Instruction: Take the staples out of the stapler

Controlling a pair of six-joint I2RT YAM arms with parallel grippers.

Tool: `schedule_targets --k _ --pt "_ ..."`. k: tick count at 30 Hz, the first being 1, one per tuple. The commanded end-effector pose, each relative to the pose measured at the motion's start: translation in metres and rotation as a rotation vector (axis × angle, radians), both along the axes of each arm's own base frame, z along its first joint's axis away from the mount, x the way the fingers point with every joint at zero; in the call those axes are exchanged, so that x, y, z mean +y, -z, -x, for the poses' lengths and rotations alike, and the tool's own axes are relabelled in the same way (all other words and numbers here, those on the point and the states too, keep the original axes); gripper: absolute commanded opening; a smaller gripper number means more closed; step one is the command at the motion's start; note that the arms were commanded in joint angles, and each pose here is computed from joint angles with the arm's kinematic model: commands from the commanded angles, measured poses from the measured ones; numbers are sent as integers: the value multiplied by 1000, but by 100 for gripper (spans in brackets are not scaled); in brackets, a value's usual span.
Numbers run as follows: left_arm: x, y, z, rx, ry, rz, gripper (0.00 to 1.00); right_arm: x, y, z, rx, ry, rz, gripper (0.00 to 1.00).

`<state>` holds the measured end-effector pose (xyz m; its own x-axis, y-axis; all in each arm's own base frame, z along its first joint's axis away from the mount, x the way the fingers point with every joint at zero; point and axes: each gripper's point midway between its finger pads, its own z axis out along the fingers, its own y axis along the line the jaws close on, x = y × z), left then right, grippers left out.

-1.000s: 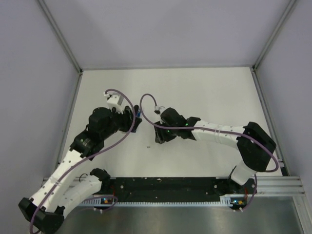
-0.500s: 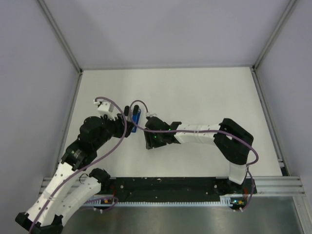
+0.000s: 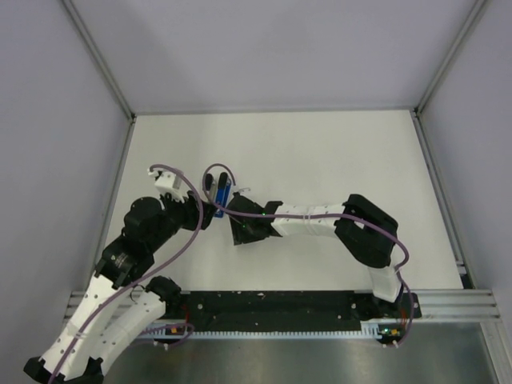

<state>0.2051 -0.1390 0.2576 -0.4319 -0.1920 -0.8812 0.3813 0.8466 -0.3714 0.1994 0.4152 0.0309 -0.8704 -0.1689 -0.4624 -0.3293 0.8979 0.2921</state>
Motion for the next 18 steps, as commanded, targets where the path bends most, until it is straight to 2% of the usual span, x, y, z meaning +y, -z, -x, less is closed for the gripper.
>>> schedule_targets --k 1,6,18 --pt "-2 -9 1 -48 19 8 59 2 -2 -1 -30 21 36 48" --pt "-2 -9 1 -56 25 11 59 -2 6 -2 -28 35 64 45" --pt "3 -9 4 -75 17 -3 59 2 16 3 -18 27 88 31"
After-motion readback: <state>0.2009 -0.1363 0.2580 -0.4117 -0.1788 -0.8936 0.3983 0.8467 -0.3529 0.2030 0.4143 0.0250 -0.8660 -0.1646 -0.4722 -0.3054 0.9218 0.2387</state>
